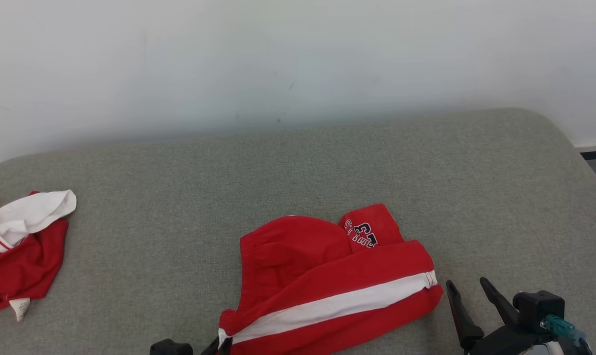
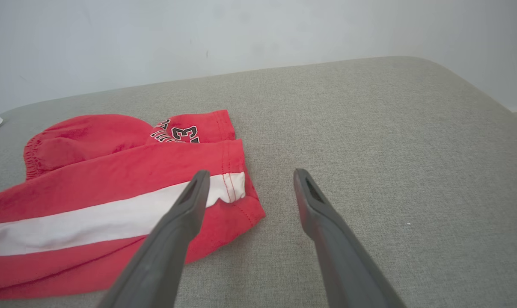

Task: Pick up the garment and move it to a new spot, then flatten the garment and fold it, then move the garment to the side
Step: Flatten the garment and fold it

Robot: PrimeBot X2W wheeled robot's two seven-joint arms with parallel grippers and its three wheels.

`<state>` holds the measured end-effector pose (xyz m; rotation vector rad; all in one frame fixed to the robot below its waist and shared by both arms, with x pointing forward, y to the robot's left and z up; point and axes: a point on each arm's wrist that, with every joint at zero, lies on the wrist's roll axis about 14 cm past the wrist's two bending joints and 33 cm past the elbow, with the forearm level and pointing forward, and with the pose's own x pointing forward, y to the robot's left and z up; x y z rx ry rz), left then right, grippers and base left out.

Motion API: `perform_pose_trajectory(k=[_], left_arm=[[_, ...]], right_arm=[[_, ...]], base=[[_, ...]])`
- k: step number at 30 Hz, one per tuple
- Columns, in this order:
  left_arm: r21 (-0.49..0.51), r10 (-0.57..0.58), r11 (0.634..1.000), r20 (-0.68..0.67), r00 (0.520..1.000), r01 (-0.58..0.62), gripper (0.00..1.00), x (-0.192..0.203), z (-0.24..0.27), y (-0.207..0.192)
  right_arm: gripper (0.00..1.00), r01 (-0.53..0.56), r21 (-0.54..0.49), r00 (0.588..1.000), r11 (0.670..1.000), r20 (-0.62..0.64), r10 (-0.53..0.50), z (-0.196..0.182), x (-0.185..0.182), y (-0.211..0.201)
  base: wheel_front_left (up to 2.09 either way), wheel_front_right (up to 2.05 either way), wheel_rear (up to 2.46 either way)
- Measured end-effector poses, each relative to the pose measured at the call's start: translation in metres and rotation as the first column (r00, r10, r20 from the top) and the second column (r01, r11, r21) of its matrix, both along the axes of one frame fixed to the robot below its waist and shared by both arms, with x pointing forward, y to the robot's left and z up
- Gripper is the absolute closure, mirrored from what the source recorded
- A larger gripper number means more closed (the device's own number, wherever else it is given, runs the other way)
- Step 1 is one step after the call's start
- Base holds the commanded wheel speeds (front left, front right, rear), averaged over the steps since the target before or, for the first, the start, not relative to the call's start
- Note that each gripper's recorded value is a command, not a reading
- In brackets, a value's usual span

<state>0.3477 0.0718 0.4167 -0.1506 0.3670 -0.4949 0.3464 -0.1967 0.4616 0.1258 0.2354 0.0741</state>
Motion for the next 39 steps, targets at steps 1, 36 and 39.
perform_pose_trajectory(k=[1,36,39], left_arm=[[-0.001,0.0,1.0,0.0,1.0,0.0,1.0,0.0,0.0,0.0],[-0.031,0.082,0.996,-0.01,0.997,-0.083,1.0,0.013,-0.004,0.016],[-0.03,0.082,0.996,-0.012,0.997,-0.082,1.0,0.013,-0.005,0.016]], right_arm=[[0.0,-0.001,0.0,1.0,1.0,0.0,0.001,0.0,0.0,0.0],[0.0,-0.205,-0.014,0.946,0.979,-0.261,0.194,-0.047,0.022,0.048],[0.05,-0.229,-0.013,0.937,0.973,-0.274,0.217,-0.051,0.021,0.054]], base=[[0.0,0.0,0.0],[0.0,0.0,0.0],[0.0,0.0,0.0]])
